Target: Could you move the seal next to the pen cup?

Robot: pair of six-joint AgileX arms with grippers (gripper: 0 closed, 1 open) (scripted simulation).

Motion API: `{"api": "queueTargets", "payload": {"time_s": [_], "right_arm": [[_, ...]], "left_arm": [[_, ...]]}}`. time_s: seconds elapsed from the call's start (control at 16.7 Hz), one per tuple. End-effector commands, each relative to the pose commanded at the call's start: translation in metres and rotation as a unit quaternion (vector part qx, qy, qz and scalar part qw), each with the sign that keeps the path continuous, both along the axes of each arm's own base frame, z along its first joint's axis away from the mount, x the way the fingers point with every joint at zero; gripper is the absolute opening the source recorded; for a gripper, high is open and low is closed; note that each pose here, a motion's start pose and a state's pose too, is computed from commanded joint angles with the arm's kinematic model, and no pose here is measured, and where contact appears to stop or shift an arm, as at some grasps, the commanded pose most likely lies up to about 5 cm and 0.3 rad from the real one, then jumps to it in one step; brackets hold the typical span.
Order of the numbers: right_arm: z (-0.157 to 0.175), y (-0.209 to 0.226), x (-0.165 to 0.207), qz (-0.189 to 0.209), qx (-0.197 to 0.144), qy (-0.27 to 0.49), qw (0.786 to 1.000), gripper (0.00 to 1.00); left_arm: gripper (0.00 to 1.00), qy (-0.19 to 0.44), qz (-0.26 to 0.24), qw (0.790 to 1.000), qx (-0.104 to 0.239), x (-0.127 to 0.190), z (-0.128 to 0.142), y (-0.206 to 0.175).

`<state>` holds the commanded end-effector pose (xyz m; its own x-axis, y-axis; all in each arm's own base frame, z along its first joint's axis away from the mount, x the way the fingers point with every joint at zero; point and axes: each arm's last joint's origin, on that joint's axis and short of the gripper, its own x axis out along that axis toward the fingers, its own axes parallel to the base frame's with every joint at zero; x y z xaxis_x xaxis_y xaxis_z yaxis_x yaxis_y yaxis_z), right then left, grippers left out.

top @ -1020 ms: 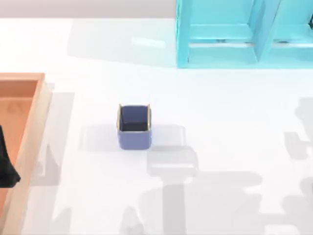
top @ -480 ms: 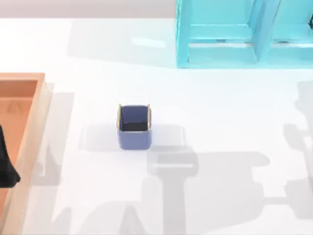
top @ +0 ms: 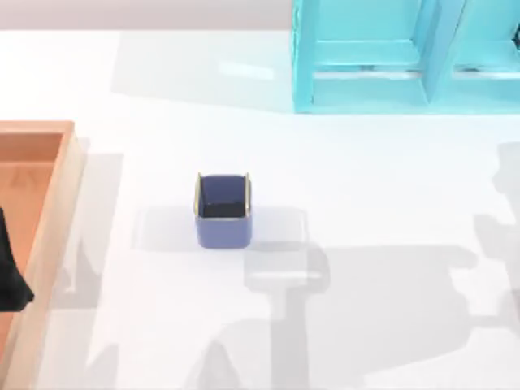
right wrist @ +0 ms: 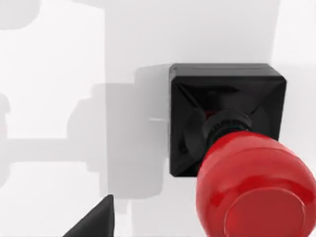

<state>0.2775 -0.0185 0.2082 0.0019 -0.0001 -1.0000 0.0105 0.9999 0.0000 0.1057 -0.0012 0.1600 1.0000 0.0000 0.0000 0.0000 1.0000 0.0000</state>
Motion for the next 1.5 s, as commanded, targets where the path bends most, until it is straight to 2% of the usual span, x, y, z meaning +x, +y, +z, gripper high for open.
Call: {"api": "queueTargets", "payload": {"time_s": [0.3, 0.6, 1.38, 1.5], "right_arm": [[-0.052, 0.000, -0.003, 0.000, 0.000, -0.001, 1.000, 1.00], [-0.058, 0.000, -0.004, 0.000, 0.000, 0.001, 1.000, 1.00], [-0.058, 0.000, -0.004, 0.000, 0.000, 0.001, 1.000, 0.02], [-0.058, 0.000, -0.004, 0.000, 0.000, 0.001, 1.000, 0.00]], "left_arm": [[1.00, 0.000, 0.000, 1.000, 0.000, 0.000, 0.000, 0.000], [1.00, 0.000, 0.000, 1.000, 0.000, 0.000, 0.000, 0.000], [1.00, 0.000, 0.000, 1.000, 0.000, 0.000, 0.000, 0.000], [1.00, 0.000, 0.000, 1.000, 0.000, 0.000, 0.000, 0.000]]}}
